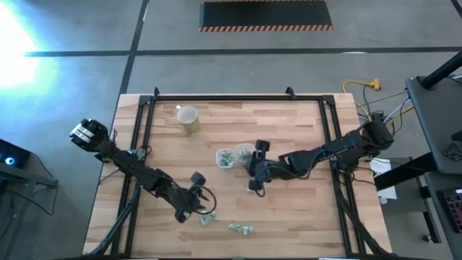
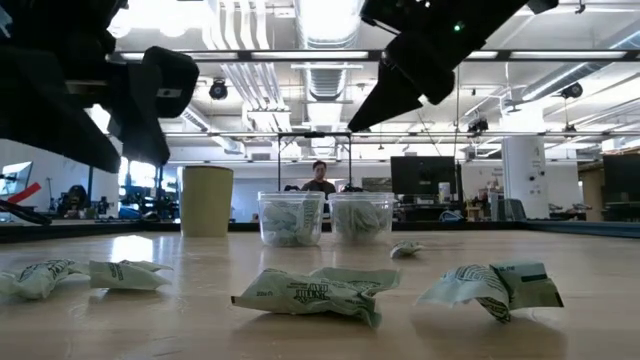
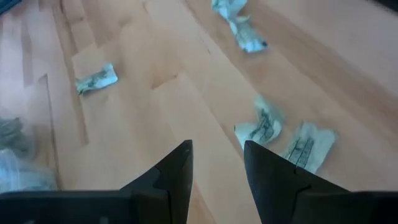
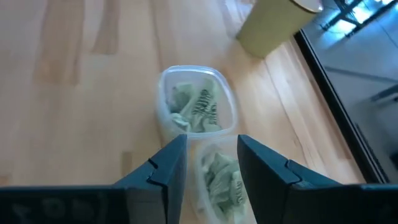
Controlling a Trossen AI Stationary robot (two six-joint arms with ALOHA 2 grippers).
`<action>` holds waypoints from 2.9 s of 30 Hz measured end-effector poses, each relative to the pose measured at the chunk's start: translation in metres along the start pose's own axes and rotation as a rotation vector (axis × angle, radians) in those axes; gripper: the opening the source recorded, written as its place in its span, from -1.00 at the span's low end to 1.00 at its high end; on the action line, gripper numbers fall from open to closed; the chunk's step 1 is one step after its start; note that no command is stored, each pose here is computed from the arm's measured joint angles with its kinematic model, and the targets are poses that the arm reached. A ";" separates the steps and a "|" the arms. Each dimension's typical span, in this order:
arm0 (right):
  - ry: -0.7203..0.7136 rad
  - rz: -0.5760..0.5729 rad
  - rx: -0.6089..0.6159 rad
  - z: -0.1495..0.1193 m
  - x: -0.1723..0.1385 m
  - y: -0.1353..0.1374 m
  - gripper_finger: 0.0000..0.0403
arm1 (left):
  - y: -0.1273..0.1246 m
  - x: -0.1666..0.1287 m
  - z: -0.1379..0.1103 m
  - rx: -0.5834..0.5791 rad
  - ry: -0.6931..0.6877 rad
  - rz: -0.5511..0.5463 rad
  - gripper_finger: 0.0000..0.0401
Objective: Pick and place items into bin
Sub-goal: Put the stevia packet into the left transparent bin
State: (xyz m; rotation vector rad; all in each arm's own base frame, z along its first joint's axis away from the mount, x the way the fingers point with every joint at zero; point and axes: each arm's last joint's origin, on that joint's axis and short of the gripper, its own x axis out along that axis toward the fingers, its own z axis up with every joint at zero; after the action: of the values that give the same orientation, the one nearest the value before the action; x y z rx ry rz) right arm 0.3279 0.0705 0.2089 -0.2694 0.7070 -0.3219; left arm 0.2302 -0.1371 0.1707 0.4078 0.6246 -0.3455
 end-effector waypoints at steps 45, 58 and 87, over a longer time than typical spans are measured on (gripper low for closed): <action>0.028 0.025 -0.041 -0.006 -0.001 0.007 -0.53 | -0.011 0.064 -0.013 0.009 0.005 -0.108 -0.73; 0.031 0.024 -0.044 -0.006 -0.001 0.007 -0.57 | -0.007 0.064 -0.011 0.039 0.008 -0.051 -0.98; 0.043 0.023 -0.048 -0.007 -0.001 0.007 -0.63 | 0.066 0.044 0.021 0.219 0.146 0.604 -0.98</action>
State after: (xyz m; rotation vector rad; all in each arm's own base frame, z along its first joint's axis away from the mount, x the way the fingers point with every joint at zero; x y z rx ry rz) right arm 0.3235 0.0766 0.2016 -0.3004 0.7602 -0.2894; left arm 0.3020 -0.0976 0.1759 0.8109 0.5766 0.1969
